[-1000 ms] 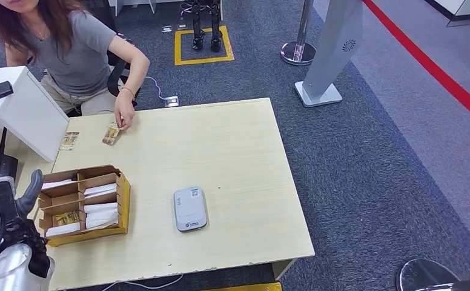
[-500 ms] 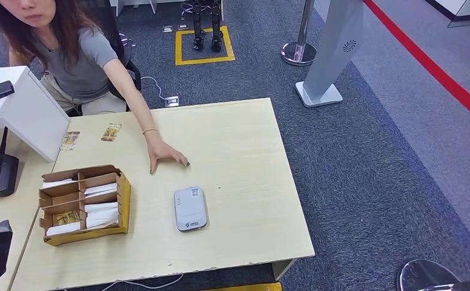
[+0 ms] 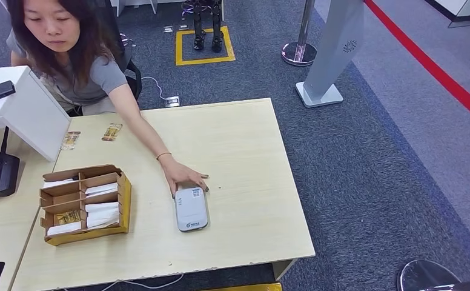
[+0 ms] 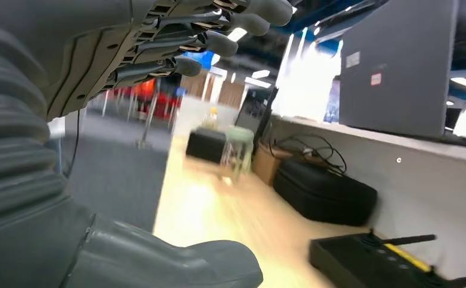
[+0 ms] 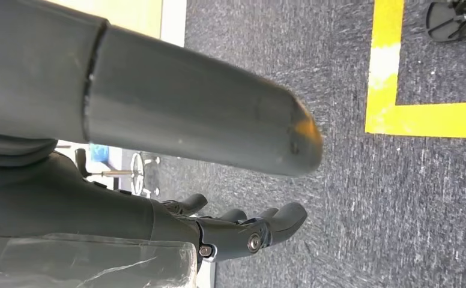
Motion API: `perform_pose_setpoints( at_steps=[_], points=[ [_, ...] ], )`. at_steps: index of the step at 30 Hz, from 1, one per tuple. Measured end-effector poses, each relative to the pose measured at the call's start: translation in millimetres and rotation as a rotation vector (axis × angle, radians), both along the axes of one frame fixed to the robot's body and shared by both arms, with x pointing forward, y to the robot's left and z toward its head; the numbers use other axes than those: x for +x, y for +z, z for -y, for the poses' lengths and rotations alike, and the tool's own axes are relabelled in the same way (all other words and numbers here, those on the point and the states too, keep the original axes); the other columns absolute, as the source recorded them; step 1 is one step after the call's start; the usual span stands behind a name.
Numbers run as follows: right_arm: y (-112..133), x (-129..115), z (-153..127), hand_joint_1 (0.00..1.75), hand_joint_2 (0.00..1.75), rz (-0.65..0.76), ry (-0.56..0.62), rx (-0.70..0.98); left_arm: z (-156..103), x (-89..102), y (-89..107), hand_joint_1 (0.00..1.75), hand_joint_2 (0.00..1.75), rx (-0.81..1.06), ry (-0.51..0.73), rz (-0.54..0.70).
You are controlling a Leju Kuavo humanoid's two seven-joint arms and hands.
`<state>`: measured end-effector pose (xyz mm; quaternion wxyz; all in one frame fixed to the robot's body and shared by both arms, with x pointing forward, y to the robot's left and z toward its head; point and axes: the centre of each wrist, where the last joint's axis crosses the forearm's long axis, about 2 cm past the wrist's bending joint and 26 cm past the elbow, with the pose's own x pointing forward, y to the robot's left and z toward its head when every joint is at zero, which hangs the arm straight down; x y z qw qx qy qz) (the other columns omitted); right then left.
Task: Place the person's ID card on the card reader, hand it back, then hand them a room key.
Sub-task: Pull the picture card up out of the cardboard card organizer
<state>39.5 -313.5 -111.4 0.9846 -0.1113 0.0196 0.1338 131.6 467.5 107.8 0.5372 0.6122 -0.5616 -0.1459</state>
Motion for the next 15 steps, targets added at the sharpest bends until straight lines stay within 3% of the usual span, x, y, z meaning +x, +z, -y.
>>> perform_pose_setpoints(
  at_steps=[5, 10, 15],
  points=[
    [0.2, 1.9, -0.3, 0.00, 1.75, 0.008, 0.015, 0.003, 14.2, 14.5, -16.9, 0.00, 1.75, 0.121, 0.028, -0.143],
    [0.4, 3.8, -0.1, 0.00, 1.75, 0.012, 0.025, 0.002, 40.8, 39.4, -31.5, 0.00, 1.75, 0.120, -0.023, -0.191],
    [0.4, 3.9, 0.2, 0.00, 1.75, 0.011, 0.028, 0.000, 51.5, 48.1, -37.8, 0.00, 1.75, 0.130, -0.074, -0.225]
  ],
)
